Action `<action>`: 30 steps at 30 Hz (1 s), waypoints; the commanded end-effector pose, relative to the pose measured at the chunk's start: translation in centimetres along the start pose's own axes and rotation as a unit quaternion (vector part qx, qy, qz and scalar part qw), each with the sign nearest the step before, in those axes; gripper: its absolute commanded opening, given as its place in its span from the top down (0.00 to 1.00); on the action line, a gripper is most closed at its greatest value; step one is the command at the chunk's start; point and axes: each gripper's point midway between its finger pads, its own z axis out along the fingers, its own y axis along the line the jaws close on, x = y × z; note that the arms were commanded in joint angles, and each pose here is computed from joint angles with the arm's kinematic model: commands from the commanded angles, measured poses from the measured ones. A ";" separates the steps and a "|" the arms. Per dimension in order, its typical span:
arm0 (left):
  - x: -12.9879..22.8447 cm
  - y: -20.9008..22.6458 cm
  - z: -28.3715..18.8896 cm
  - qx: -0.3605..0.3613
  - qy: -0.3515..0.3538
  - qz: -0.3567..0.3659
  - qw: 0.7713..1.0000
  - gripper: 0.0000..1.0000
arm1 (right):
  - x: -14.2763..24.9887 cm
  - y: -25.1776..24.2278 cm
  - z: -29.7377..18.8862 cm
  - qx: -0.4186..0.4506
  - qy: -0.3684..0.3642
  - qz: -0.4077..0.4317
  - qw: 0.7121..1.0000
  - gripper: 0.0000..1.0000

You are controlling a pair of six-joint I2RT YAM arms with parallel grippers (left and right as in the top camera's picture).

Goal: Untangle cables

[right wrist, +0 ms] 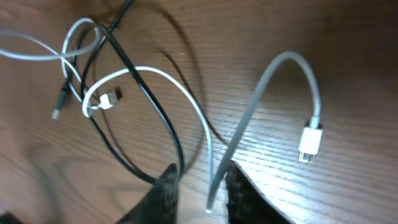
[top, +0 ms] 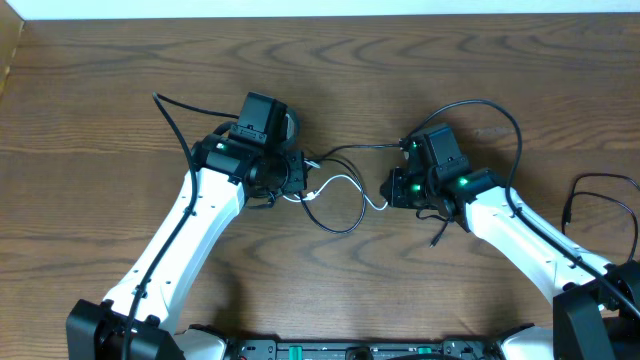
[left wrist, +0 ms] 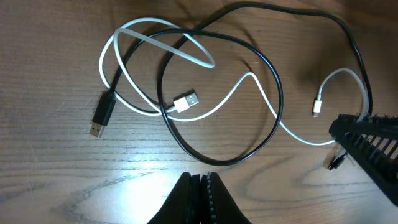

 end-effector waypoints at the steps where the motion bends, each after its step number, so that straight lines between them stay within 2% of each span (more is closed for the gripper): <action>1: 0.3 0.0 0.3 0.002 0.010 0.003 1.000 0.92 | -0.2 -0.6 0.0 0.019 -0.010 0.002 1.000 0.88; 15: 0.3 0.0 0.4 0.002 0.010 0.003 1.000 0.92 | -0.2 -0.8 0.2 0.025 -0.009 0.003 1.000 0.89; 24: 0.3 0.0 0.4 0.002 0.010 0.003 1.000 0.92 | 0.6 -2.2 2.1 0.044 0.014 0.012 0.999 0.98; 30: 0.3 0.0 0.4 0.002 0.010 0.003 1.000 0.93 | 0.2 -2.0 2.7 0.035 0.009 0.009 0.999 0.99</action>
